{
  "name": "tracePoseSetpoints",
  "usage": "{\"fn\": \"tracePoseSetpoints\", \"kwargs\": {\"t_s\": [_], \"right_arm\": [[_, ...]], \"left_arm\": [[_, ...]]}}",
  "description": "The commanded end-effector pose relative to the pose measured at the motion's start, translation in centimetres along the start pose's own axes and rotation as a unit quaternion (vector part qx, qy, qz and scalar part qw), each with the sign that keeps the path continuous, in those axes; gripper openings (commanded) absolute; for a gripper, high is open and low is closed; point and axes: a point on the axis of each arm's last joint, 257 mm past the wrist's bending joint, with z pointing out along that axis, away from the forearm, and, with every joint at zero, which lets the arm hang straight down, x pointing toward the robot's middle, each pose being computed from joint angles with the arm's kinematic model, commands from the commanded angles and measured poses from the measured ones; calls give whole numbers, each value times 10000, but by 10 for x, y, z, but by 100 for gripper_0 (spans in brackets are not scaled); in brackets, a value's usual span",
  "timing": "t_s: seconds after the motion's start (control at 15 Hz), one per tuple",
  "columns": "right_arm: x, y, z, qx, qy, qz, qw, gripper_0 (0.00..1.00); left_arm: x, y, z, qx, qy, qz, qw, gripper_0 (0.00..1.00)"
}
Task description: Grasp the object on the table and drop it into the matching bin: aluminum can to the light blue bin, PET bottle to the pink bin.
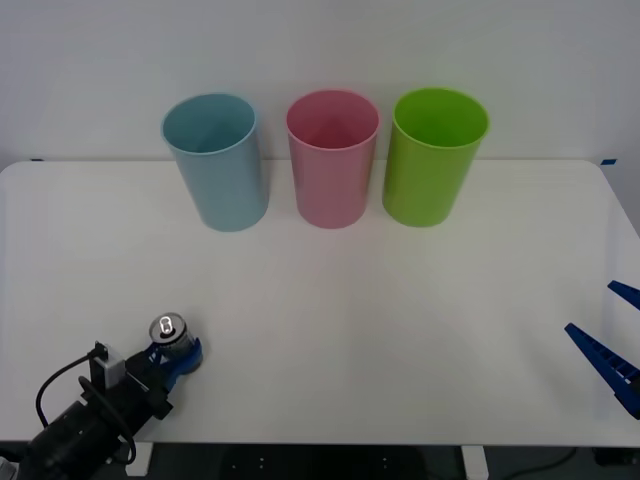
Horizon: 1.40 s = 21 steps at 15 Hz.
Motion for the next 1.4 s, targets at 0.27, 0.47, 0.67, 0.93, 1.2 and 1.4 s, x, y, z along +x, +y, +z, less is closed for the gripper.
{"fn": "tracePoseSetpoints", "kwargs": {"t_s": [0.27, 0.47, 0.67, 0.93, 1.2, 1.4], "right_arm": [[0, 0, 0, 0, 0, 0, 10000, 100], [0, 0, 0, 0, 0, 0, 10000, 100], [0, 0, 0, 0, 0, 0, 10000, 100], [0, 0, 0, 0, 0, 0, 10000, 100], [0, 0, 0, 0, 0, 0, 10000, 100], [0, 0, 0, 0, 0, 0, 10000, 100]], "left_arm": [[-30, 10, 4, -61, -316, -92, 9994, 0], [-58, 15, 8, -30, -557, -204, 9982, 0], [-83, 18, 12, 5, -777, -250, 9967, 0], [-121, 24, 12, 49, -1079, -364, 9935, 0], [-161, 28, 10, 146, -1366, -582, 9888, 0], [-192, 31, 12, 141, -1463, -637, 9871, 0]]}}
